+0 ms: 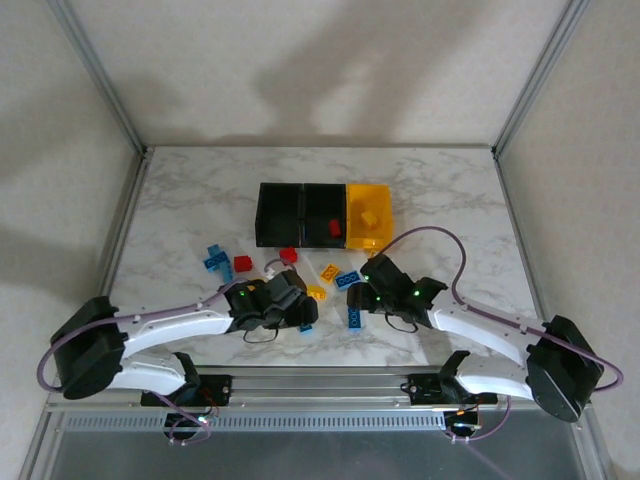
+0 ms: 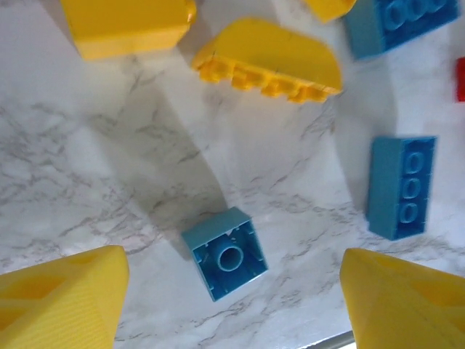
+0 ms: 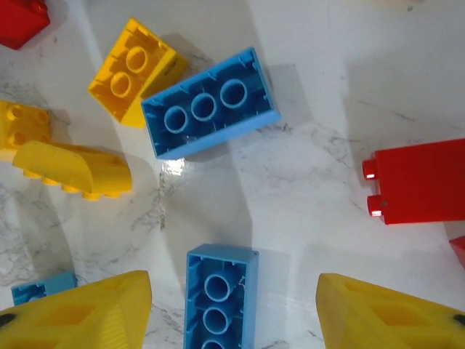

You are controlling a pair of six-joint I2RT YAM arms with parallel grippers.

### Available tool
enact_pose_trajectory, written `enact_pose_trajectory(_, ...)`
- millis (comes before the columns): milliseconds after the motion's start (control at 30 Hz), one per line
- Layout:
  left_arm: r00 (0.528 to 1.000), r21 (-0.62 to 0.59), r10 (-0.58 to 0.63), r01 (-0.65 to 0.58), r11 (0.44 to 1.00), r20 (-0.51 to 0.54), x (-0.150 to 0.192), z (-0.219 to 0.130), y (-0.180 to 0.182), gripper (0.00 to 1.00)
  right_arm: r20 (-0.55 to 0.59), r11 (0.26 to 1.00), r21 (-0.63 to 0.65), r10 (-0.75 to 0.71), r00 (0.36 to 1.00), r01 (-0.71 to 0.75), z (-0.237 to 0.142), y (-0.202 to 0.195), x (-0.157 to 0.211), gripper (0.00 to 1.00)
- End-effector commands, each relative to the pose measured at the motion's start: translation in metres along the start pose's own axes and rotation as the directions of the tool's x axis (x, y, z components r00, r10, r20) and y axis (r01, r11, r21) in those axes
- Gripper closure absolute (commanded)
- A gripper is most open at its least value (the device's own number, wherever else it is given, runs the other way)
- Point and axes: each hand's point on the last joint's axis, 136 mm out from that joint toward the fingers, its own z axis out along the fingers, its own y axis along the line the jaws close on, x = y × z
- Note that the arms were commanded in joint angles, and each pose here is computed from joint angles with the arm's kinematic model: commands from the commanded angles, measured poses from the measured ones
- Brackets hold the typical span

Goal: Sort the legos into containers by color
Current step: Pick up the lego from the middle-left of the table.

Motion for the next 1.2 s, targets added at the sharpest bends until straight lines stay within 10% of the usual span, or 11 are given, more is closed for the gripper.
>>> enact_pose_trajectory(0,0.999,-0.05,-0.041,0.041,0.998,0.007,0.003,0.007,0.003,0.25,-0.018,0.993,-0.107,-0.044,0.999,0.041,-0.009,0.013,0.011,0.39)
enact_pose_trajectory(367,1.0,-0.117,-0.002,-0.001,0.993,-0.03,0.01,0.034,-0.005,0.28,-0.037,0.989,-0.149,-0.028,0.999,0.022,-0.023,0.001,0.033,0.4)
enact_pose_trajectory(667,0.999,-0.153,0.032,-0.038,0.988,-0.042,0.013,0.036,-0.003,0.78,-0.016,0.986,-0.166,-0.026,1.0,0.023,-0.026,0.003,0.03,0.4)
enact_pose_trajectory(1167,0.986,-0.126,0.032,-0.012,0.992,0.163,-0.085,-0.018,-0.007,0.83,0.032,0.939,-0.326,-0.104,0.994,0.109,-0.038,0.053,0.006,0.4)
